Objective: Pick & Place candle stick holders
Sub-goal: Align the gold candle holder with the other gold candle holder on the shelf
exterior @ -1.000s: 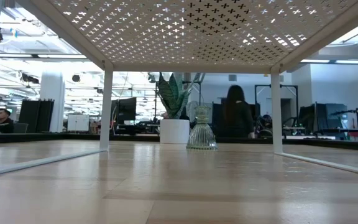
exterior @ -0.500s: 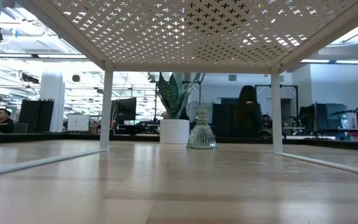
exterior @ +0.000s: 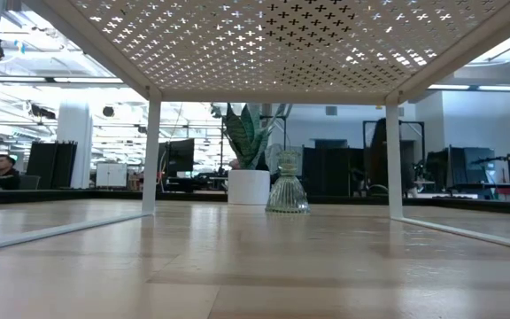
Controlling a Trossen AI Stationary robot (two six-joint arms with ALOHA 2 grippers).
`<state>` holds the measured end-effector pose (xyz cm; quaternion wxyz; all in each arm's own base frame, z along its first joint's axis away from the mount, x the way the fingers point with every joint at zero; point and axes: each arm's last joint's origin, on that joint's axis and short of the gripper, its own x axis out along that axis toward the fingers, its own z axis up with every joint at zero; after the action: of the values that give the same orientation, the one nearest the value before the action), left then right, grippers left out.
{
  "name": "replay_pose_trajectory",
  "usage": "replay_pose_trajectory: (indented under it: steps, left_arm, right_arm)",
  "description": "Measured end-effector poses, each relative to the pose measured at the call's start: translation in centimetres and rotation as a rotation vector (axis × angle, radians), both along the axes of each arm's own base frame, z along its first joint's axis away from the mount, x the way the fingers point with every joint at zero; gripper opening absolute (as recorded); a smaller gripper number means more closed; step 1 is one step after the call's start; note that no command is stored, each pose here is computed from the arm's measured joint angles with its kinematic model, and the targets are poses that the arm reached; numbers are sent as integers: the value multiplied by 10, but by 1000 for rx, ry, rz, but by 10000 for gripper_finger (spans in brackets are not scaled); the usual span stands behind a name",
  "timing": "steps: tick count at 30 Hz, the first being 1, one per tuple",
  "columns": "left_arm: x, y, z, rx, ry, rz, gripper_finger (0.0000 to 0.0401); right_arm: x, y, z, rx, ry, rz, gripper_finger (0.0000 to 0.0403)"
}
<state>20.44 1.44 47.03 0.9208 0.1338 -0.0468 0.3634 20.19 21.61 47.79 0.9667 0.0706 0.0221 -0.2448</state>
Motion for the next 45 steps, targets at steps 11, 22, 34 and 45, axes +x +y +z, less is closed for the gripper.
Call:
replay_pose_trajectory:
  steps: [11,22,34,45]
  left_arm:
    - [0,5,0,0,0,22,237]
    - [0,4,0,-3,-3,17,237]
    - [0,4,0,-4,-2,17,237]
    - [0,4,0,-9,-7,16,237]
  right_arm:
    - [18,26,-35,11,36,-7,23]
    - [6,30,-77,95,104,6,23]
    - [8,32,-109,83,155,-4,23]
    - [20,26,-141,127,202,-39,23]
